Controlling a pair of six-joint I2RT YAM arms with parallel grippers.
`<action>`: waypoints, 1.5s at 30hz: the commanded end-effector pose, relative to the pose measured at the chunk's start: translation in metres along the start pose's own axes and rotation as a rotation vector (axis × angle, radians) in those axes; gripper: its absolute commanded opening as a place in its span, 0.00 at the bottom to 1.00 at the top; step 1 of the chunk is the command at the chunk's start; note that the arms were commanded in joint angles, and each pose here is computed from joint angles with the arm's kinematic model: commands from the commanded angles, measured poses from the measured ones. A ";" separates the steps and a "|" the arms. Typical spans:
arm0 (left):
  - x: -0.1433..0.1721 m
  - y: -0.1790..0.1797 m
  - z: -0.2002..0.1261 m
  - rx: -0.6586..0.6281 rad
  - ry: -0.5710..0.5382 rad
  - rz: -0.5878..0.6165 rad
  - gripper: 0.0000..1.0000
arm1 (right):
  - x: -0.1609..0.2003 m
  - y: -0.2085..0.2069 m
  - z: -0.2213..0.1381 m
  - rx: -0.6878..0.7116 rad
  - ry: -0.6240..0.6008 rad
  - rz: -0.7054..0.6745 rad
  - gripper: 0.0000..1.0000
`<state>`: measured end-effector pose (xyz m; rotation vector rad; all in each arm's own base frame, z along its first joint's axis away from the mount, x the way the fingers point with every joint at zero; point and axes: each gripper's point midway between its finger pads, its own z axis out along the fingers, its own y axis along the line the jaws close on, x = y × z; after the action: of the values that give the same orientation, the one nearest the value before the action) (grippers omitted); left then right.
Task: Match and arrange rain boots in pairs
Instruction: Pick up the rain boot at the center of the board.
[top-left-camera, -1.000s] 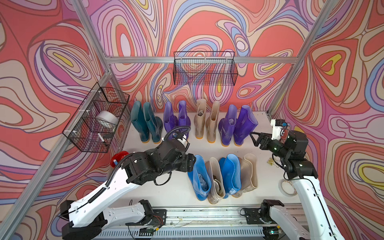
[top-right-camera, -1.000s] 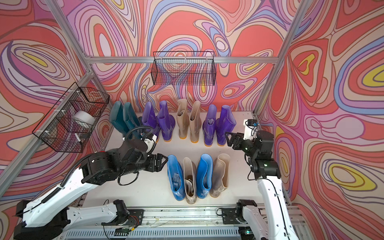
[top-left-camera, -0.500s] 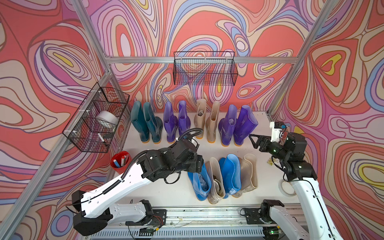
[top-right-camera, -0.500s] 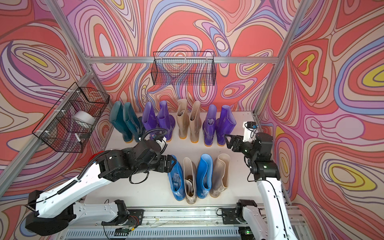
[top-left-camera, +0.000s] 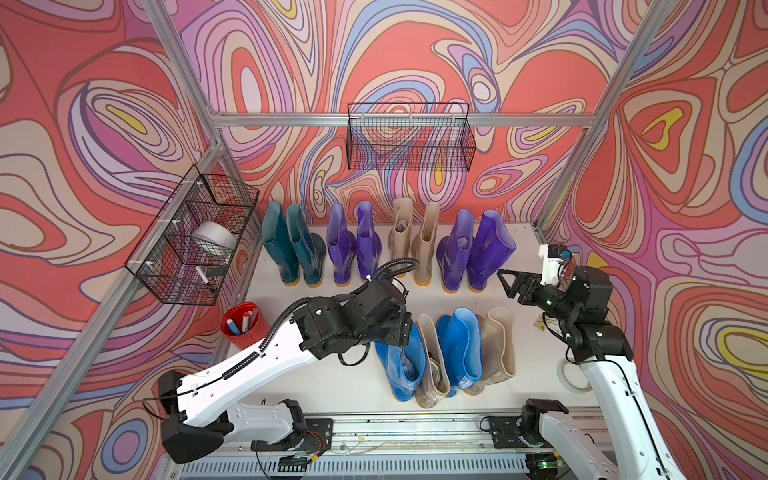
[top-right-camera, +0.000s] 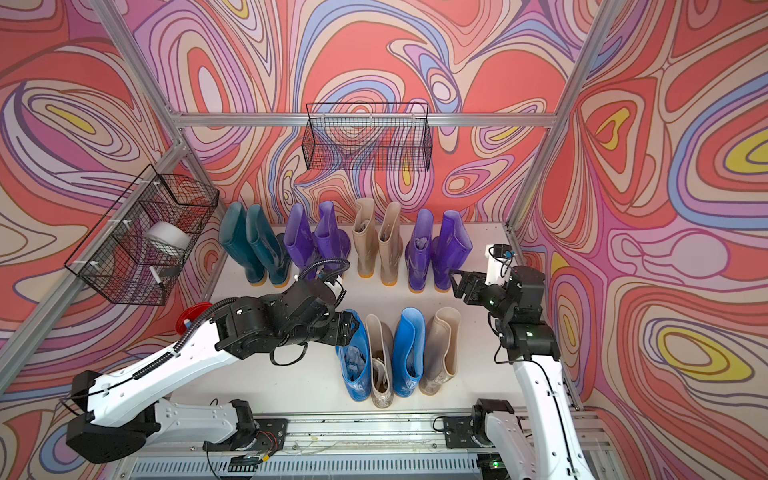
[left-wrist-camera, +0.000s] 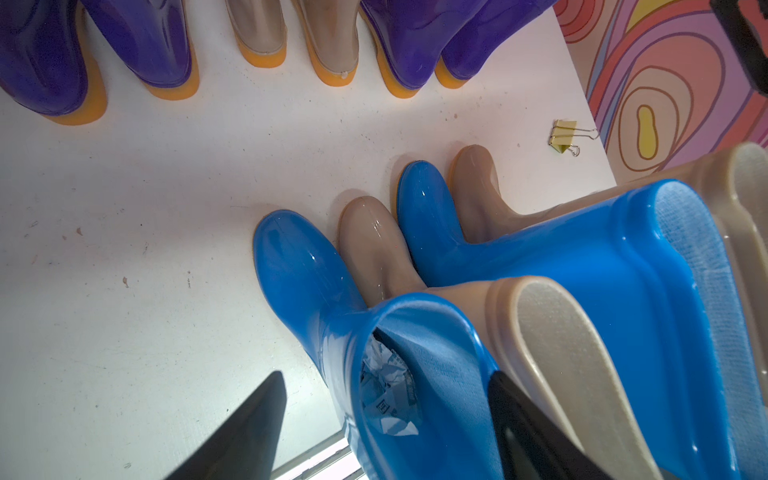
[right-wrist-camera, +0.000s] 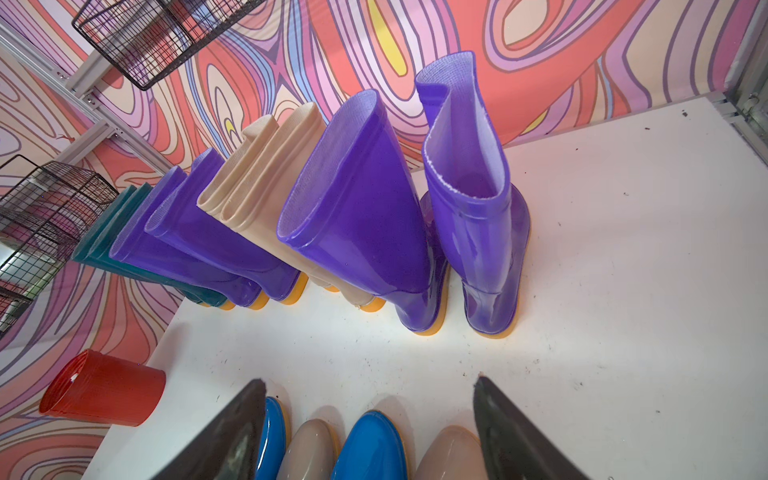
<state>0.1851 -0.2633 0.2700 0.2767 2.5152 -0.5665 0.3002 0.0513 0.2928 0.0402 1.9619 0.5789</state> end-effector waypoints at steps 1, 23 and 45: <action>0.003 -0.003 -0.007 0.019 0.007 -0.006 0.81 | 0.004 0.001 -0.002 0.003 0.003 -0.015 0.80; -0.002 0.004 0.002 -0.058 -0.003 0.015 0.74 | 0.007 0.001 -0.003 -0.003 0.003 -0.018 0.80; -0.049 0.026 -0.017 -0.113 -0.168 0.078 0.00 | 0.003 0.006 -0.011 -0.004 -0.008 -0.020 0.79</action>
<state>0.2100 -0.2528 0.2684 0.3137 2.4627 -0.4127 0.2895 0.0522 0.2925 0.0338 1.9596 0.5742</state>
